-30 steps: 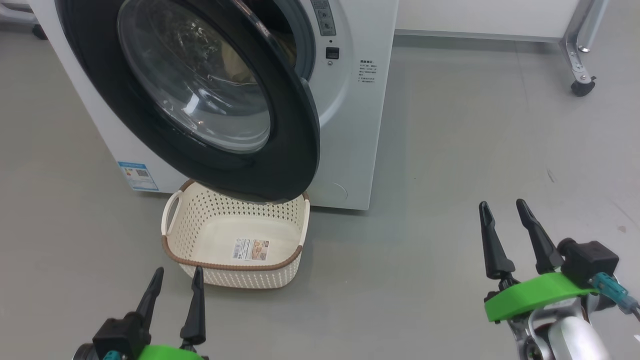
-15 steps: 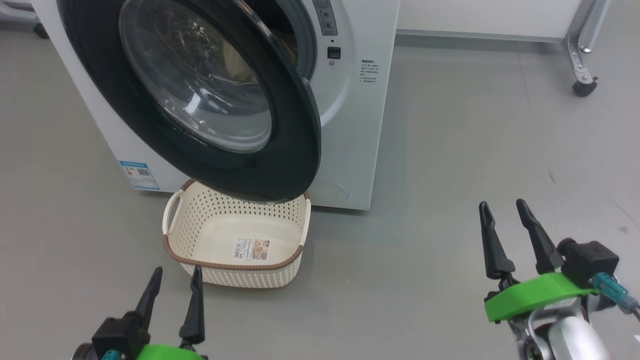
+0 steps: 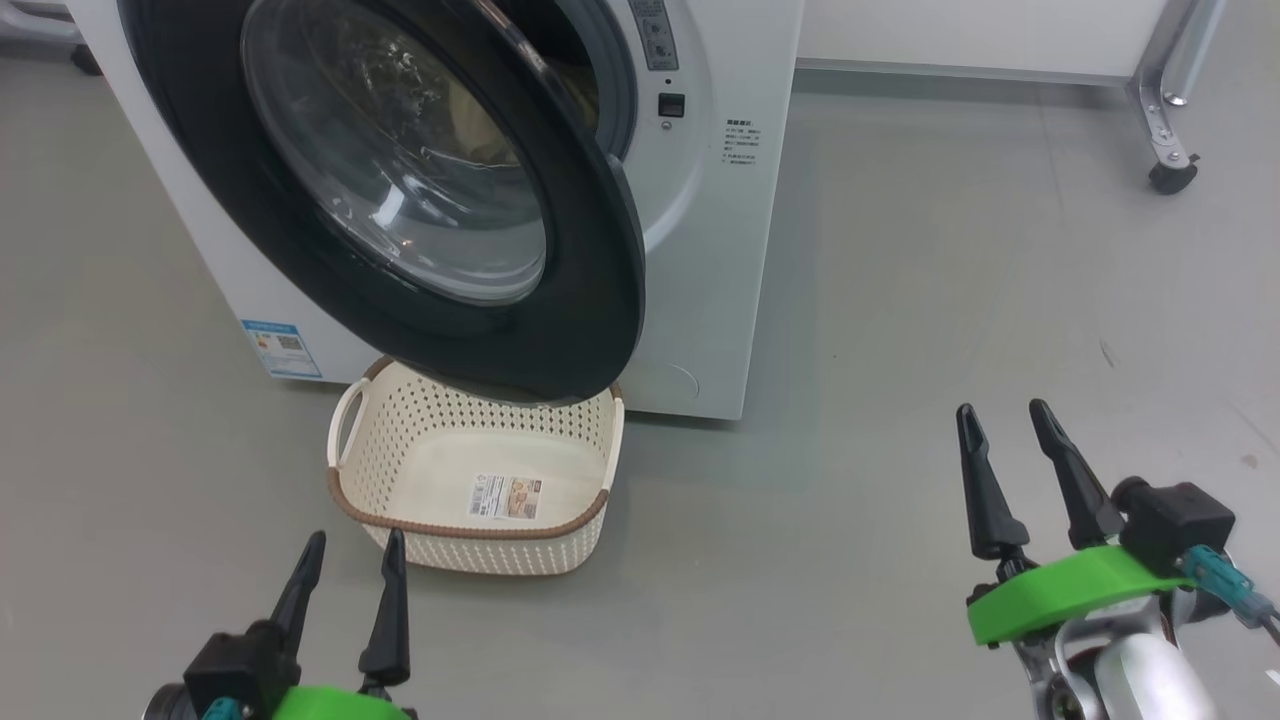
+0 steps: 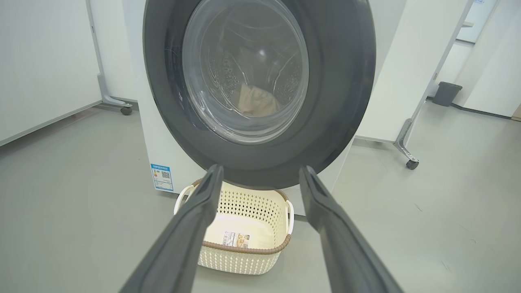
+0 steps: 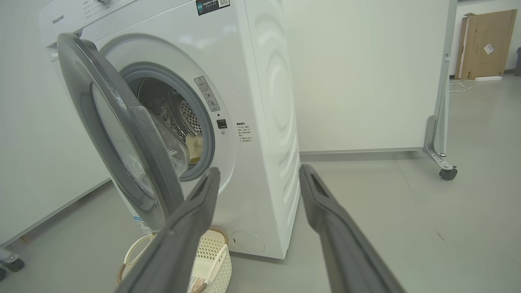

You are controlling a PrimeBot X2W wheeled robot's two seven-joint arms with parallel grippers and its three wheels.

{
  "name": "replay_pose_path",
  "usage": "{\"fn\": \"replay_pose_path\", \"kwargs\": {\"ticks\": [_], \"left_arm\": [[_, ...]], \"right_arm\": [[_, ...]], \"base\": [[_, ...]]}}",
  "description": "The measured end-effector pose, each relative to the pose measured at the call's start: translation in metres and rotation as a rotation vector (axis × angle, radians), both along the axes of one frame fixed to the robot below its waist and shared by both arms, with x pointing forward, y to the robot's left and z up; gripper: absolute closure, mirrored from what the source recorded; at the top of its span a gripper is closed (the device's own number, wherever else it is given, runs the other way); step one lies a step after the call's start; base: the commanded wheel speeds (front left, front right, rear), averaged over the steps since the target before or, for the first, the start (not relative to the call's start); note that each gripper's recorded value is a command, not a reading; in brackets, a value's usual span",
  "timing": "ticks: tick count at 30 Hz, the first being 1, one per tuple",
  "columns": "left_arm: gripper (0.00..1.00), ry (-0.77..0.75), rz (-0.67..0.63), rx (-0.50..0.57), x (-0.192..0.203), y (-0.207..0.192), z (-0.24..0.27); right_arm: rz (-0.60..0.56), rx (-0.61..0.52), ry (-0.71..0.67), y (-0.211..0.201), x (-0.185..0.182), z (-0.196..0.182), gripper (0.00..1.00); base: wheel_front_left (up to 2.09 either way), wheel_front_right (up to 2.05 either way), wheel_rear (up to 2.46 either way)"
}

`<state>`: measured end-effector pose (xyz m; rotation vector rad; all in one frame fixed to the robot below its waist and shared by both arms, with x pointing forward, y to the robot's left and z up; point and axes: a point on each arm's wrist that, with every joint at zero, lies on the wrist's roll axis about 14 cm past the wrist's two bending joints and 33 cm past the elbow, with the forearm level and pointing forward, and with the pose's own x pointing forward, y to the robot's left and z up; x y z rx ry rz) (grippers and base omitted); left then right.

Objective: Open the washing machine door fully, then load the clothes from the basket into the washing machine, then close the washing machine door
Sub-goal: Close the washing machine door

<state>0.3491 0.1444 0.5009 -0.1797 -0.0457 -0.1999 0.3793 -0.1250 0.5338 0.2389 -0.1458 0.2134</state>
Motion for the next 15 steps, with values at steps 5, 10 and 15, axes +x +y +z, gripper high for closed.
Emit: {"fn": "replay_pose_path", "kwargs": {"ticks": [5, 10, 15], "left_arm": [[0.00, 0.006, 0.003, 0.000, 0.000, 0.001, -0.002], [0.00, 0.006, 0.007, 0.000, 0.003, 0.002, -0.002], [0.00, 0.004, 0.016, -0.001, 0.005, 0.004, 0.000]], "right_arm": [[-0.009, 0.005, 0.007, -0.003, 0.003, -0.002, 1.00], [-0.006, 0.019, 0.015, -0.001, 0.009, -0.004, 1.00], [0.024, 0.017, -0.061, 0.009, 0.037, 0.023, 1.00]], "base": [[0.00, 0.00, 0.00], [0.00, 0.00, 0.00], [0.00, 0.00, 0.00]]}}
